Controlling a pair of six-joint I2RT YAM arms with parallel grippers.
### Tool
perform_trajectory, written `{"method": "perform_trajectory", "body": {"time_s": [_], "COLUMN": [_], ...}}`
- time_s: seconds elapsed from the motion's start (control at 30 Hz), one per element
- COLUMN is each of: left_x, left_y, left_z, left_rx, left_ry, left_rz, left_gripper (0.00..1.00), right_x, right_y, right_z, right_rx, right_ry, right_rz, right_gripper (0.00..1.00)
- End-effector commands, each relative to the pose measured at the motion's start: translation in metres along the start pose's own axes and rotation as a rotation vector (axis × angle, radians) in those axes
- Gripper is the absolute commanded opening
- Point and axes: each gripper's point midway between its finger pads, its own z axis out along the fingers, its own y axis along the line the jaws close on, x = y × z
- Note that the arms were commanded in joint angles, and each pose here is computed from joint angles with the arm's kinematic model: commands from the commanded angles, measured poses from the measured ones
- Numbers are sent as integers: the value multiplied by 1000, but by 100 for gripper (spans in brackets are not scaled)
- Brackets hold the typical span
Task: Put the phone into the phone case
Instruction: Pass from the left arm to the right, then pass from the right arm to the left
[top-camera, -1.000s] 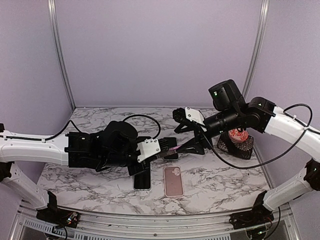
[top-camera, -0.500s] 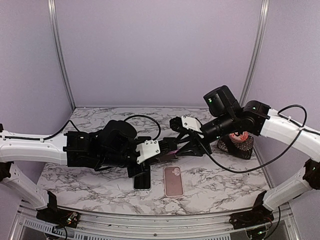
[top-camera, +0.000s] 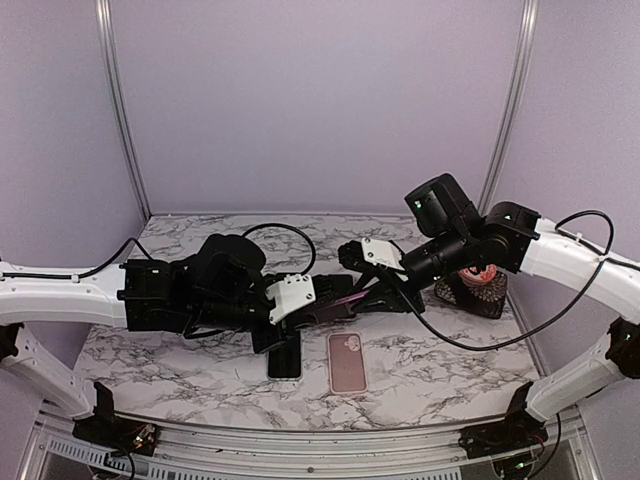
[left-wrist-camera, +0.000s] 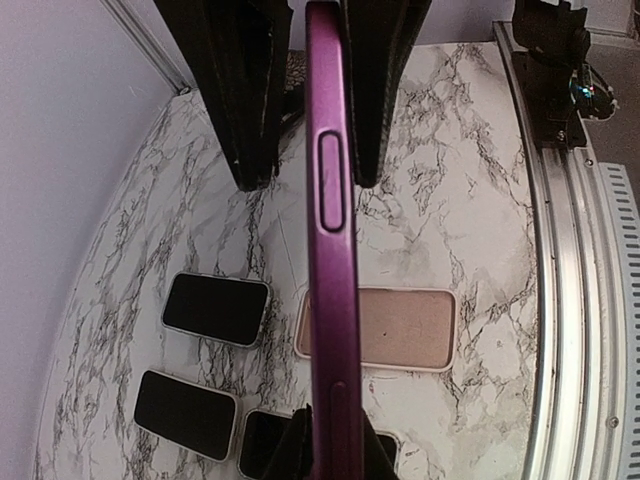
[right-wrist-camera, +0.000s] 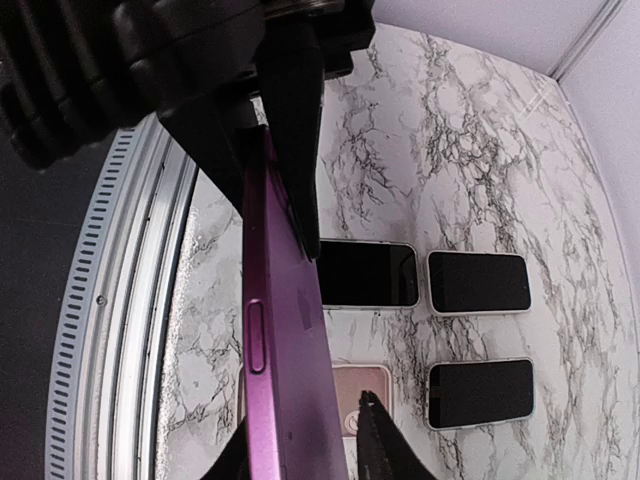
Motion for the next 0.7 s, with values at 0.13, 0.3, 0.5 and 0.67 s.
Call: {"method": "perform_trajectory", "body": {"time_s": [0.13,0.3,0.5,0.67], "left_x": [-41,-60,-113,-158], "left_y": [2,17,31,51], "left_z": [-18,-37,-107,-150], "left_rx": [22,-54,-122,-114], "left_ry": [-148,-249,-741,-1099], "left_rz": [-12,-51,-106,-314], "left_gripper": [0,60,99,70], "right_x": [-28,-63,-137,-155], "right_y": [-4,-1,2,22], "right_z": [-16,-45,-124,-178], "right_rx": [45,96,244,281], "right_ry": [-84,-256,-727,-1177], "right_rz": [-46,-86,-146,-161], "right_gripper": [0,0,0,0]}}
